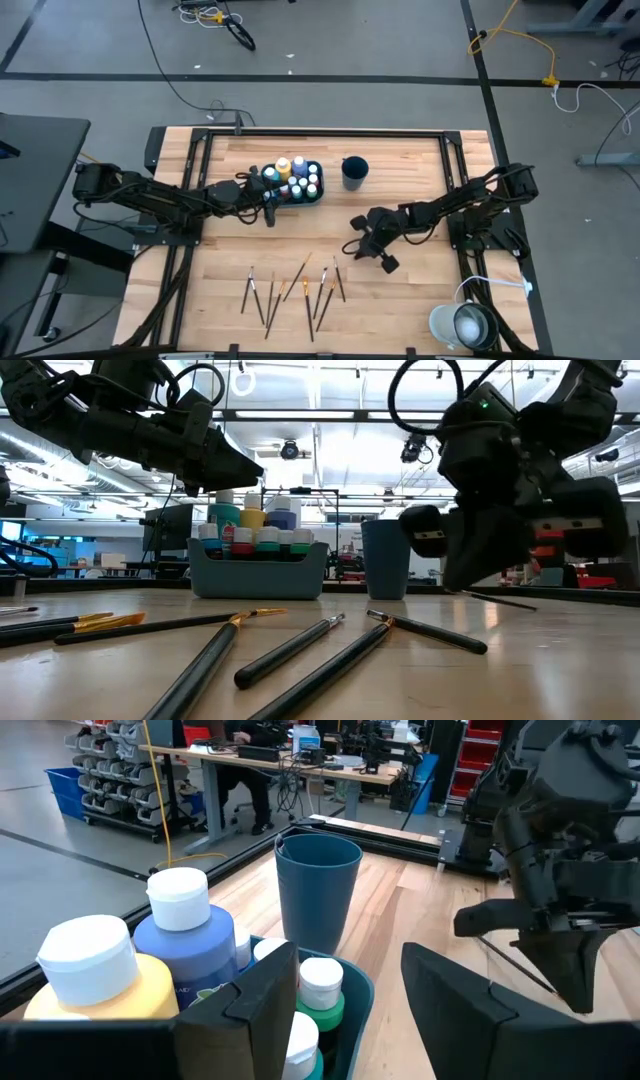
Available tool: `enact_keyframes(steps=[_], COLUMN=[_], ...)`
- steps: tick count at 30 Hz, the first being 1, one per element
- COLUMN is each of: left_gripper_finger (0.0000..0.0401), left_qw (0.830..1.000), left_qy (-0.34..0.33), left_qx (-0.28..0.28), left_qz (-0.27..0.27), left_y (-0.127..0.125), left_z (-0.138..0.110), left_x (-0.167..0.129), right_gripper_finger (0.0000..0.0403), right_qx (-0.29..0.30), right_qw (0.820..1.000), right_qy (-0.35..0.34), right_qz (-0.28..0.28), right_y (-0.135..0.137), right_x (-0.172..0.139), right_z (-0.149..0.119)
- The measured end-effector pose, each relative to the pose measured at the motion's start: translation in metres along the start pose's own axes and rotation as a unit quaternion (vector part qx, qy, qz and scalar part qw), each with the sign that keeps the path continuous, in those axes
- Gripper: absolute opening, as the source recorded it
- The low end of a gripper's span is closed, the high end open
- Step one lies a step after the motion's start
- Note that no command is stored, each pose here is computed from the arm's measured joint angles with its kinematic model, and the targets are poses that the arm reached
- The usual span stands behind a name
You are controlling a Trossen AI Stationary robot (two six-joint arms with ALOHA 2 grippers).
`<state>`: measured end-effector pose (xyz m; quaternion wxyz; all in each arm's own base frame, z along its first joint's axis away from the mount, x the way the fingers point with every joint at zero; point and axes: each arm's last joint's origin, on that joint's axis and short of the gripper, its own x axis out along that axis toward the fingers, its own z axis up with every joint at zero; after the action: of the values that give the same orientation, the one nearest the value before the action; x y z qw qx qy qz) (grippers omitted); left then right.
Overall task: Pick & Place Paint Supplies
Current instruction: Put the gold paint brush into the blue cup
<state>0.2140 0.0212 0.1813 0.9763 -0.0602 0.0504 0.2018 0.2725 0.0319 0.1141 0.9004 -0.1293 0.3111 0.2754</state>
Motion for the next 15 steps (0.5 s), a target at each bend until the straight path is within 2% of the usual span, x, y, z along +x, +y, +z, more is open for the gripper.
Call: enact_keyframes(steps=[6, 15], left_gripper_finger=[0.019, 0.019], left_qw=[1.0, 1.0], left_qy=[0.0, 0.0], left_qx=[0.0, 0.0], left_qz=[0.0, 0.0], left_y=[0.0, 0.0], left_z=[0.0, 0.0], left_x=[0.0, 0.0], right_gripper_finger=[0.0001, 0.0], right_qx=[-0.013, -0.01], right_qw=[0.999, 0.99], right_qy=[-0.033, -0.101], right_qz=[-0.015, -0.097], right_y=[-0.003, -0.017], right_x=[0.0, -0.006], right_z=[0.007, 0.021])
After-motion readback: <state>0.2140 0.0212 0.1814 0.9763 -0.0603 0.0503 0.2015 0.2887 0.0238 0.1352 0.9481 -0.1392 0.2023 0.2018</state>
